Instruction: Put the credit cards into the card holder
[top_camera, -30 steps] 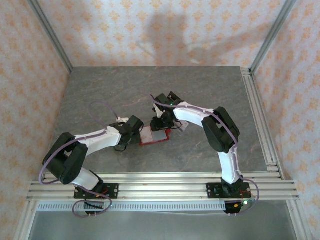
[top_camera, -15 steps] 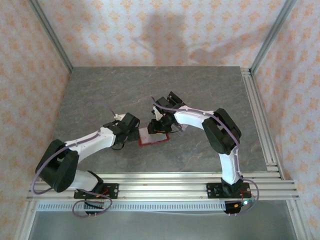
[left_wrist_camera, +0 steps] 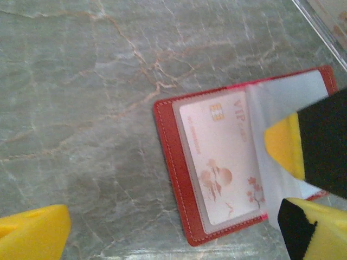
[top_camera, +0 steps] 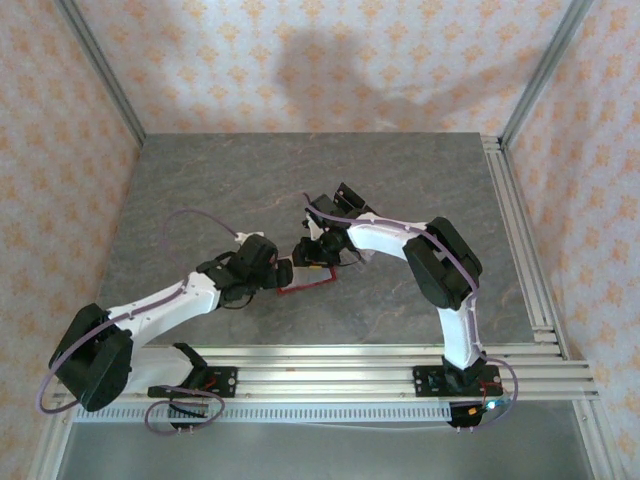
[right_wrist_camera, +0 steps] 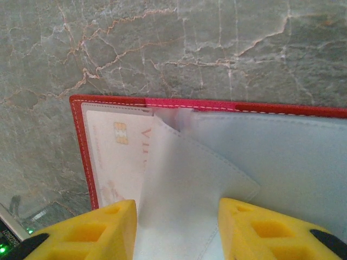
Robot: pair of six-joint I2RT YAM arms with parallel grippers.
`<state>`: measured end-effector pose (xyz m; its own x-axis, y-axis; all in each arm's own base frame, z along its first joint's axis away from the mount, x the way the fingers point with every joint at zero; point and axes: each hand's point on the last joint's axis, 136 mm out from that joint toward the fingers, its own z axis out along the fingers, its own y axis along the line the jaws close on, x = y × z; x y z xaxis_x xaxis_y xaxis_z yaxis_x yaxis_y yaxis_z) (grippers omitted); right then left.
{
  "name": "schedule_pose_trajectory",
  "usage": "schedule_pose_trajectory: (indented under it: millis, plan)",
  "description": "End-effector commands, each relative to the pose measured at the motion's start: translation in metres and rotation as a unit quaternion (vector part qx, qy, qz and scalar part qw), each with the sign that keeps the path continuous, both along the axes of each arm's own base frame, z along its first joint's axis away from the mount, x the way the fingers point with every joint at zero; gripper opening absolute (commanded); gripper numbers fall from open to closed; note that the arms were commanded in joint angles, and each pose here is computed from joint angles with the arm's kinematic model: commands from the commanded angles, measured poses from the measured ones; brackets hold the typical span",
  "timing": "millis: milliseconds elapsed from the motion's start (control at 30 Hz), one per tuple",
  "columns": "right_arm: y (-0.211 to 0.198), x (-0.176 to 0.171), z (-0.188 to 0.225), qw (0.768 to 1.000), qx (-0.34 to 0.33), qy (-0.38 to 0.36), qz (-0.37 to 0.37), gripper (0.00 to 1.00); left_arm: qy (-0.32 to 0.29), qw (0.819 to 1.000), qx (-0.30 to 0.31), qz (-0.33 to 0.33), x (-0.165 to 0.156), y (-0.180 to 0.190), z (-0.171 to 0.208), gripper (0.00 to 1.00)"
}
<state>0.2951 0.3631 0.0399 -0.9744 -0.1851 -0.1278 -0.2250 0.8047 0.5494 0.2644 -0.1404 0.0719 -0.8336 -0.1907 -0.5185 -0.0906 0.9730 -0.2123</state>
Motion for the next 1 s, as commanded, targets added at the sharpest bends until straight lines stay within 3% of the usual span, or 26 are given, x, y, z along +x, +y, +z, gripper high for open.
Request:
schedule_pose_trajectory:
  millis: [0, 400, 733, 967]
  plan:
    - [0.004, 0.003, 0.009, 1.000, 0.007, -0.011, -0.011, 0.43, -0.008, 1.000, -0.015, -0.008, -0.002, -0.009, -0.002, 1.00]
    - [0.005, 0.003, 0.010, 1.000, 0.008, -0.010, -0.012, 0.43, -0.009, 1.000, -0.006, -0.029, 0.004, -0.036, -0.012, 1.00]
    - [0.004, 0.004, 0.014, 1.000, 0.011, -0.013, -0.013, 0.43, 0.000, 0.999, 0.040, -0.005, 0.005, -0.023, -0.027, 1.00]
    - [-0.004, 0.019, 0.038, 0.998, 0.024, -0.035, -0.045, 0.45, 0.005, 0.999, 0.050, 0.001, 0.002, -0.018, -0.033, 0.99]
